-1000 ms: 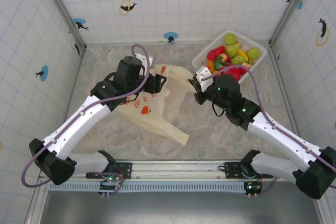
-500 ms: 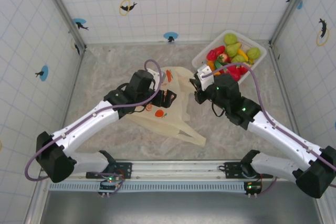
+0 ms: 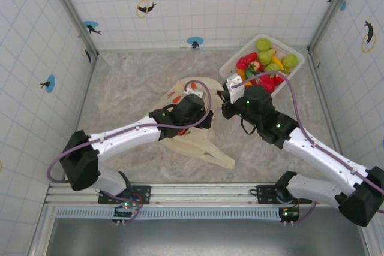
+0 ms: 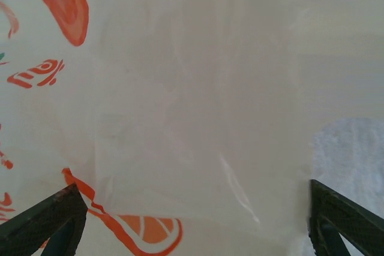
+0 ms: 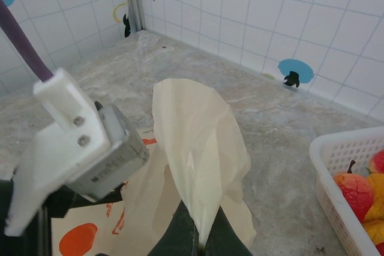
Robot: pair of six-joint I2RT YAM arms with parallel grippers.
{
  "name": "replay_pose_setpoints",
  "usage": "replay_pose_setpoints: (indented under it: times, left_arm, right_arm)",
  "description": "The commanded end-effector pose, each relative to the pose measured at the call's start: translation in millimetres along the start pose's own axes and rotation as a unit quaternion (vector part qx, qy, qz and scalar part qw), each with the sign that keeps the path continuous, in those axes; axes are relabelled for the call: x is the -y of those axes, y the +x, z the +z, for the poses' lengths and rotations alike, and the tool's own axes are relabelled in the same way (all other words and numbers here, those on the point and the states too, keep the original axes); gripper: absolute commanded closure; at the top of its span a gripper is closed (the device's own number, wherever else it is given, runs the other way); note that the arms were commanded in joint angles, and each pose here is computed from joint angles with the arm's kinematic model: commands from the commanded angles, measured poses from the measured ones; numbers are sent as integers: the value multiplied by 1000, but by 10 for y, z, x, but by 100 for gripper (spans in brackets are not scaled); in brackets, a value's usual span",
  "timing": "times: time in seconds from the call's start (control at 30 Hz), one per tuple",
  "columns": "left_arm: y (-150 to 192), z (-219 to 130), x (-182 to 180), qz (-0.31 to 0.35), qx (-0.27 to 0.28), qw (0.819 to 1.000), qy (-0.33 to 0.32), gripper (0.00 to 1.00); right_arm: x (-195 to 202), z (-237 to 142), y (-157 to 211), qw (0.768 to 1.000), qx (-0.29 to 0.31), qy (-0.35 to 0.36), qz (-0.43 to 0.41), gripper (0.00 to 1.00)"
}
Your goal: Place the fake fruits into the plastic bag and tie a complex knot
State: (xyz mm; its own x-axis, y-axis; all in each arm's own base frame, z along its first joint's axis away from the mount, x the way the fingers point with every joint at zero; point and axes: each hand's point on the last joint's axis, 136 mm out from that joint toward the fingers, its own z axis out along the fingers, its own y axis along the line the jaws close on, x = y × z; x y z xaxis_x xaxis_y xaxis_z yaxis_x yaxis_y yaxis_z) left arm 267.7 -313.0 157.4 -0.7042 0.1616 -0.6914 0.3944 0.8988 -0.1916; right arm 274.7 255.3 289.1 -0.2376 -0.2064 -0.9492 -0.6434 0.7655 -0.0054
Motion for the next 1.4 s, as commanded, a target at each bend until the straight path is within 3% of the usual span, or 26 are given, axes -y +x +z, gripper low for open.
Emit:
replay_pose_setpoints:
  times: [0.0,0.13,0.2,0.3,0.43,0.7,0.9,1.17,1.27,1.37]
  left_arm:
    - [-47,49,-256,-41,40,995,-78,19]
    - [-165,-82,-335,-39,66,992,-95,53]
    - [-219,-164,-324,-27,71,993,-91,76]
    - [-233,-275,-307,1,61,995,-83,100]
    - [-192,-471,-237,46,44,997,-44,100]
    - [-220,-897,11,127,2,988,85,100]
    - [-294,-969,-53,138,-6,985,100,100]
    - [-605,-935,-172,42,19,994,100,100]
    - [-562,-825,-179,27,2,995,94,100]
    - [-601,-748,-199,13,-9,997,78,100]
  right_arm:
    - [36,-110,-210,999,30,11,16,100]
    - [183,-108,-109,999,9,39,22,100]
    - [292,-105,-80,998,1,46,31,100]
    - [436,-77,-50,998,-7,20,60,100]
    - [531,-35,42,992,-22,-69,106,100]
    - [920,221,360,984,-65,-69,151,100]
    - [936,368,329,979,-75,-93,166,93]
    - [918,213,253,982,-47,-81,164,45]
    - [904,124,230,982,-41,-77,165,23]
    - [879,28,185,983,-36,-74,164,10]
